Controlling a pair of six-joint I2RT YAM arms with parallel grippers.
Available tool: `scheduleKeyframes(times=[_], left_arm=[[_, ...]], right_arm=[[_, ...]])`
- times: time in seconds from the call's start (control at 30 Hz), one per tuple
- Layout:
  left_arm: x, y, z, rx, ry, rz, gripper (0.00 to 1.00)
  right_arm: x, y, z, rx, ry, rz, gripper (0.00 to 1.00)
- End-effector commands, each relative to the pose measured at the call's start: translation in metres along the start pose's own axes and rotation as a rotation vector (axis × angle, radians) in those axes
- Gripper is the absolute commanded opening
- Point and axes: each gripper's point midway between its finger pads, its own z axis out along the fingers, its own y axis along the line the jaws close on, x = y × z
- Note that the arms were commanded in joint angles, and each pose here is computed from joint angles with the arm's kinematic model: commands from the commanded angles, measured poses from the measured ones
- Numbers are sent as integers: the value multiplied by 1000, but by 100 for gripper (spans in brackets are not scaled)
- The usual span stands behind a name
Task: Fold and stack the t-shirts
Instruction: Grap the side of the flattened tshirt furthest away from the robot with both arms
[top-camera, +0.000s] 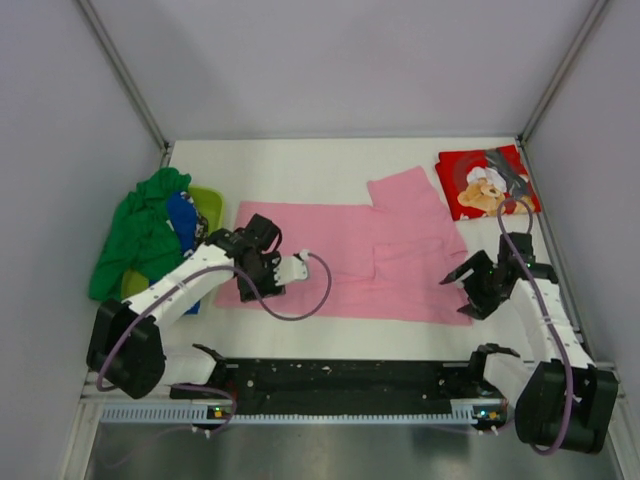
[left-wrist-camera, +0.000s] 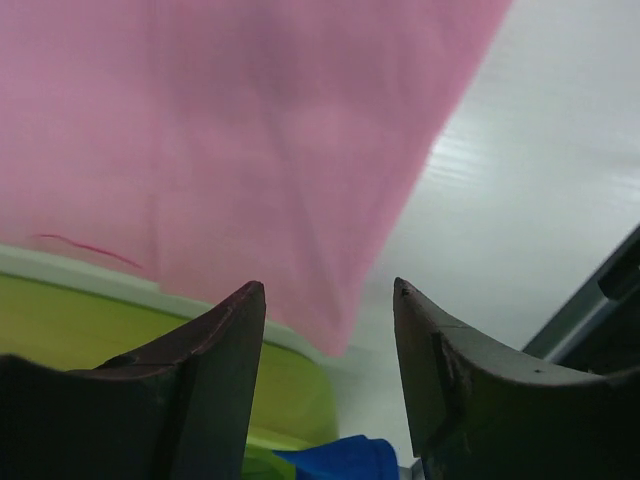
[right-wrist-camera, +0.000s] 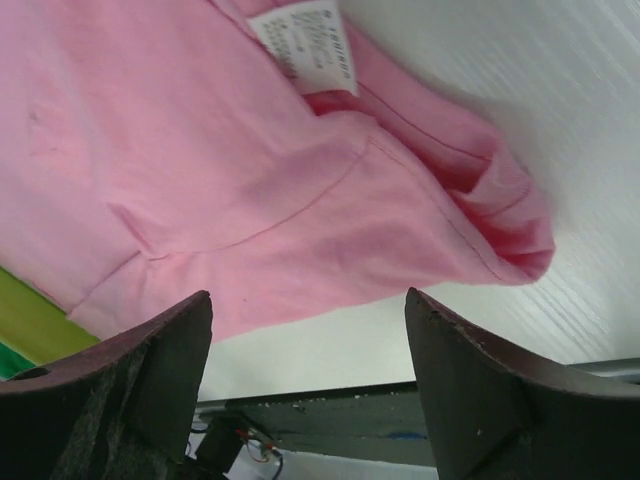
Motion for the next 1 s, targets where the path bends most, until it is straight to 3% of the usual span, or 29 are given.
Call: scheduleKeyframes(times=[0.0, 0.27, 0.37, 0.47, 0.53, 0.6, 0.67, 0.7, 0.73, 0.97], left_arm=[[39, -22, 20, 35, 46, 65, 59], [73, 18, 56, -173, 120, -61, 58], [74, 11, 64, -124, 135, -108, 57], [77, -3, 73, -77, 134, -144, 55], [78, -7, 77, -71, 127, -165, 48], [73, -9, 77, -68, 103, -191, 29], [70, -14, 75, -46, 79, -199, 14], [65, -18, 75, -28, 54, -206, 3], [63, -20, 73, -21, 40, -210, 0], [47, -61, 57, 144, -50, -203, 0]], right_arm=[[22, -36, 6, 139, 60, 146, 75], [7, -60, 14, 269, -21, 175, 74], [9, -68, 24, 314, 2, 193, 71], [7, -77, 34, 348, -1, 227, 60], [-2, -78, 37, 348, -34, 243, 46], [-13, -77, 38, 347, -67, 258, 20], [-24, -75, 36, 347, -99, 238, 3], [-26, -75, 35, 352, -103, 232, 0], [-27, -75, 34, 350, -106, 232, 0], [-31, -89, 22, 402, -152, 259, 0]])
